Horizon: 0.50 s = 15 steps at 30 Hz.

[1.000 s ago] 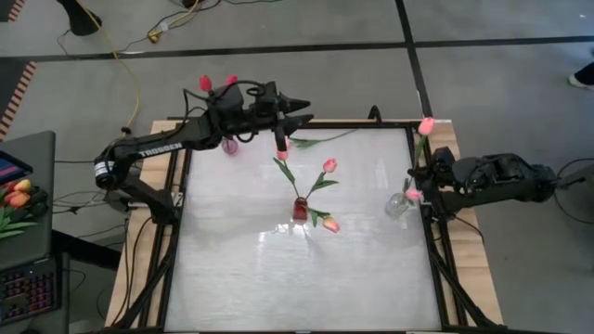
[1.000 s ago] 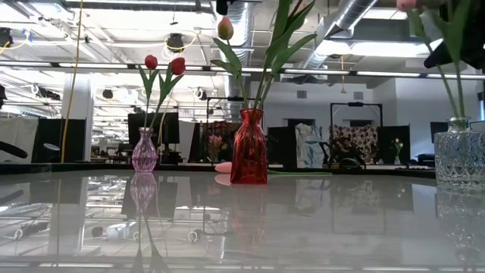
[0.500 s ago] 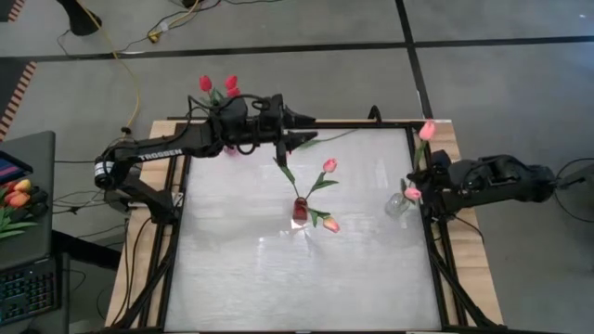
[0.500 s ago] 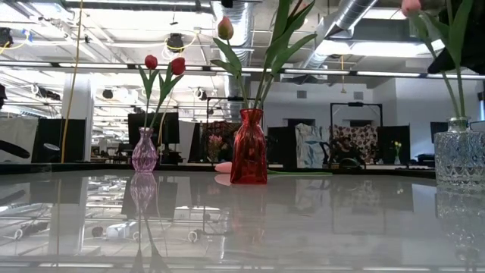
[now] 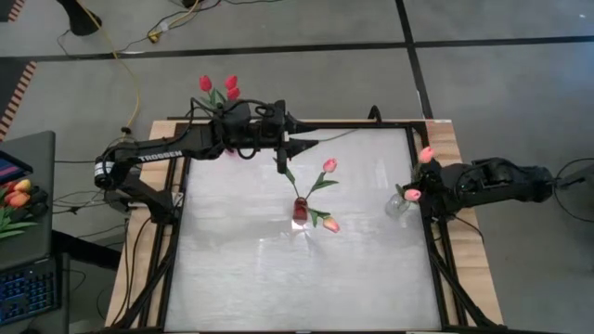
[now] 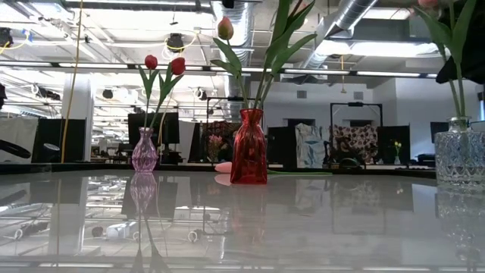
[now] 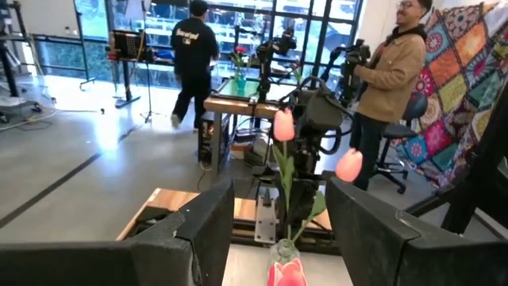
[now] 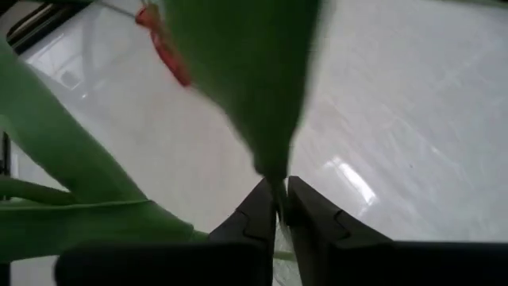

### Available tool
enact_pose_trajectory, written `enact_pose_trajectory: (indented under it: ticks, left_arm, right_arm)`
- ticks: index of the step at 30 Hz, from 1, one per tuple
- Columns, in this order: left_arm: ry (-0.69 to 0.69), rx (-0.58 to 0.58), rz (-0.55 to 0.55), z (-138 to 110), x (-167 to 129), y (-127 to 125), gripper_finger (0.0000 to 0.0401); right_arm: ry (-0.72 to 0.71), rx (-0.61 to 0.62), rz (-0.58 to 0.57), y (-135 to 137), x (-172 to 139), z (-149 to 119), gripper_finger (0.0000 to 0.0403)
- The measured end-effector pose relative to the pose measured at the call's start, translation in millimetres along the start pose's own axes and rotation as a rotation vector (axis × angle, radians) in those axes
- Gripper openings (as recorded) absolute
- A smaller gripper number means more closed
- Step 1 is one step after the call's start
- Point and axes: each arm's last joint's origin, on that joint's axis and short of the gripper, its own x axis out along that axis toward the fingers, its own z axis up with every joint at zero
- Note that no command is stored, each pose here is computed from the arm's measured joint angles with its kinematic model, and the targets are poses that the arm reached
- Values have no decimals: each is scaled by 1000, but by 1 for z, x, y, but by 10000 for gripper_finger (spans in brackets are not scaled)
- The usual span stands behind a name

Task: Sort flowers into vase by color
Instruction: Put the bottom pink tulip into the transparent vase

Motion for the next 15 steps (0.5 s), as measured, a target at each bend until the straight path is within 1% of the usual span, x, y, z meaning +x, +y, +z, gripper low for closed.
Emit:
enact_pose_trajectory:
  ticks: [3, 10, 13, 15]
  left_arm:
    - [11, 6, -21, -1, 0, -1, 187]
    - [40, 16, -42, -4, 0, -1, 187]
    - [53, 17, -42, -5, 0, -1, 187]
    - [65, 22, -42, -6, 0, -1, 187]
  right_arm:
    - [14, -1, 11, 0, 0, -1, 88]
    - [-1, 14, 43, 1, -13, 6, 172]
    - [-24, 22, 66, 2, -26, 11, 196]
    - [-31, 25, 72, 1, -34, 14, 203]
